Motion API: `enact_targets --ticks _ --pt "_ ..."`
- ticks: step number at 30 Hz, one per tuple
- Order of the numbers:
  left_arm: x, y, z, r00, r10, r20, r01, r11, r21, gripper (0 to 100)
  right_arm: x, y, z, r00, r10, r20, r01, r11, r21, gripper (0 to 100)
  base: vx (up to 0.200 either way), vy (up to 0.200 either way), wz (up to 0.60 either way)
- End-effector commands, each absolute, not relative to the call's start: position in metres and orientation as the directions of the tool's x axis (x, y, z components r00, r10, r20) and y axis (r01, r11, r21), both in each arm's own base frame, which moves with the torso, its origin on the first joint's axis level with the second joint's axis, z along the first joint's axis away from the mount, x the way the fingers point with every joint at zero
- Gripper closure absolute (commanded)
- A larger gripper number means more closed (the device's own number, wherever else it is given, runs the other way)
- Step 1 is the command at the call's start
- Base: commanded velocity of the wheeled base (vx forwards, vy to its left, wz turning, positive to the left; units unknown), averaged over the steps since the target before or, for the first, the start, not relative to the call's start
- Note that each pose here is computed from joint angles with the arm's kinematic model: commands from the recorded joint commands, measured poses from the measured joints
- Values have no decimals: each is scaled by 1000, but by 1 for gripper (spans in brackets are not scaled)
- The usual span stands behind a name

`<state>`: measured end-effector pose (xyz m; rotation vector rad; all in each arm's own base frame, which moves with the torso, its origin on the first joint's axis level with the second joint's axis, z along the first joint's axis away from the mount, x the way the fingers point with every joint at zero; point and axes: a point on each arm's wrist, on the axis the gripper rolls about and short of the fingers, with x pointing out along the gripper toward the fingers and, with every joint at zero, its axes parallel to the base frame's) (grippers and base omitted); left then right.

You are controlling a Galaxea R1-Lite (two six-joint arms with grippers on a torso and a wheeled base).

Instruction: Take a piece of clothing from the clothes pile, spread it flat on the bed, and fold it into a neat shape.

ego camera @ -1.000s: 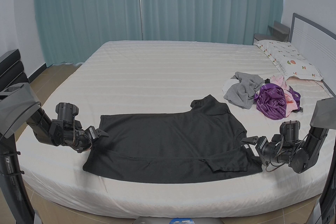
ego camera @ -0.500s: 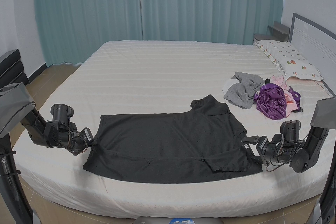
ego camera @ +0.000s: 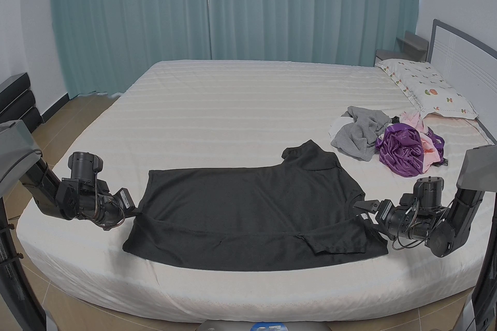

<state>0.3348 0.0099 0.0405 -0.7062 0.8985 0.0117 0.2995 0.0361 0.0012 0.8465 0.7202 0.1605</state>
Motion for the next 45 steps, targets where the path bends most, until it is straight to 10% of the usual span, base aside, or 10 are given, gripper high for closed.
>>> enact_targets --ticks 1,26,27,45 --pt "334 10 44 644 -274 -714 -291 775 -560 100 308 35 -14 742 403 -536 108 717 688 0 0 0 0" --pt "333 10 43 643 -274 -715 -293 774 -561 100 324 36 -37 712 443 -545 -54 808 586 0 0 0 0" --pt "333 10 44 644 -274 -714 -292 774 -561 100 324 36 -38 712 443 -545 -55 809 585 100 0 0 0" --pt "321 12 51 648 -268 -713 -296 774 -560 100 307 24 -23 760 422 -494 -74 812 579 100 0 0 0"
